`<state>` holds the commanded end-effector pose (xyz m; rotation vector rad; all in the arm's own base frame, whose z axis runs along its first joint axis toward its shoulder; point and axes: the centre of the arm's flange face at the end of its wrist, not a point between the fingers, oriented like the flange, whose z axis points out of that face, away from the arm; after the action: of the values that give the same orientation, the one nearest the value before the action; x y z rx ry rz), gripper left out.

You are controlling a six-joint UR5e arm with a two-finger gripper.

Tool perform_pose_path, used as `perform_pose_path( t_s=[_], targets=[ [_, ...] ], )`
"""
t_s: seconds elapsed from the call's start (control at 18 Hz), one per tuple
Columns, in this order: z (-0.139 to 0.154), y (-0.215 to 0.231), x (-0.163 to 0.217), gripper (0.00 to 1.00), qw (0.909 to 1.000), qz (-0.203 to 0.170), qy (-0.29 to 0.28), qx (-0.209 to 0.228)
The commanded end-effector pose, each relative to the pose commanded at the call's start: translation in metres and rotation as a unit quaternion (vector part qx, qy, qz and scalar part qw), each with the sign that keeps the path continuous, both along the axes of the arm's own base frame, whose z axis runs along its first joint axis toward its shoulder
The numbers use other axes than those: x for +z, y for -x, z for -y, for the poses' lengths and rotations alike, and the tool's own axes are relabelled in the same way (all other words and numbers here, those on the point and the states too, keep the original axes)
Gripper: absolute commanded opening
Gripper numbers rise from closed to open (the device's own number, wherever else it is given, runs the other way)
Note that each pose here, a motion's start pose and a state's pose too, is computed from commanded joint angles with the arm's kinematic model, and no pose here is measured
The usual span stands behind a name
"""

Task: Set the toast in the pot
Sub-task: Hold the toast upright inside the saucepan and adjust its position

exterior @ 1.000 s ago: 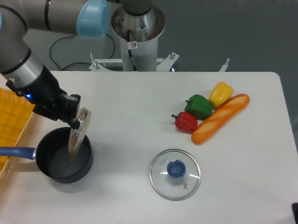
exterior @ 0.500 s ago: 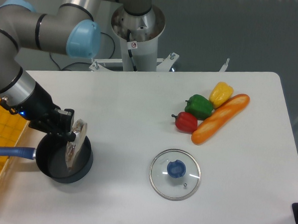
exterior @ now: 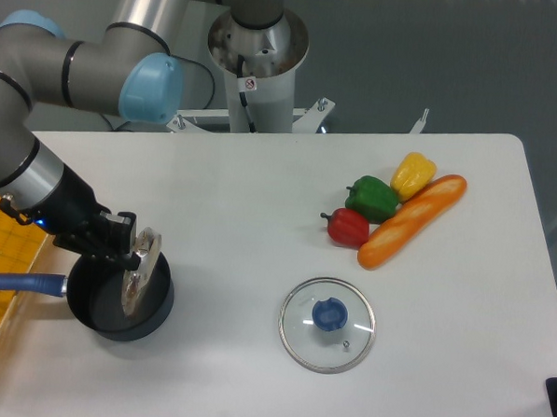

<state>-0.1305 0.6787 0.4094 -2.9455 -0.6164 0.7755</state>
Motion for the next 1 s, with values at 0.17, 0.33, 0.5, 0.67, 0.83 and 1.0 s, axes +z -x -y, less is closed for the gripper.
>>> perform_pose_path(
  t_s=[0.17, 0.33, 0.5, 0.67, 0.83, 1.0],
  targets=[
    [-0.001, 0.001, -0.003, 0.0, 1.0, 0.0, 0.001, 0.001],
    [-0.003, 0.003, -0.008, 0.0, 0.9998, -0.018, 0.011, 0.004],
    [-0.003, 0.001, -0.007, 0.0, 0.9998, -0.019, 0.01, 0.004],
    [-0.002, 0.001, 0.004, 0.0, 0.9998, -0.022, 0.001, 0.004],
    [-0.002, 0.0, 0.011, 0.0, 0.9998, -0.02, -0.005, 0.004],
    [-0.002, -0.001, 0.014, 0.0, 0.9998, -0.018, -0.009, 0.003]
  ],
)
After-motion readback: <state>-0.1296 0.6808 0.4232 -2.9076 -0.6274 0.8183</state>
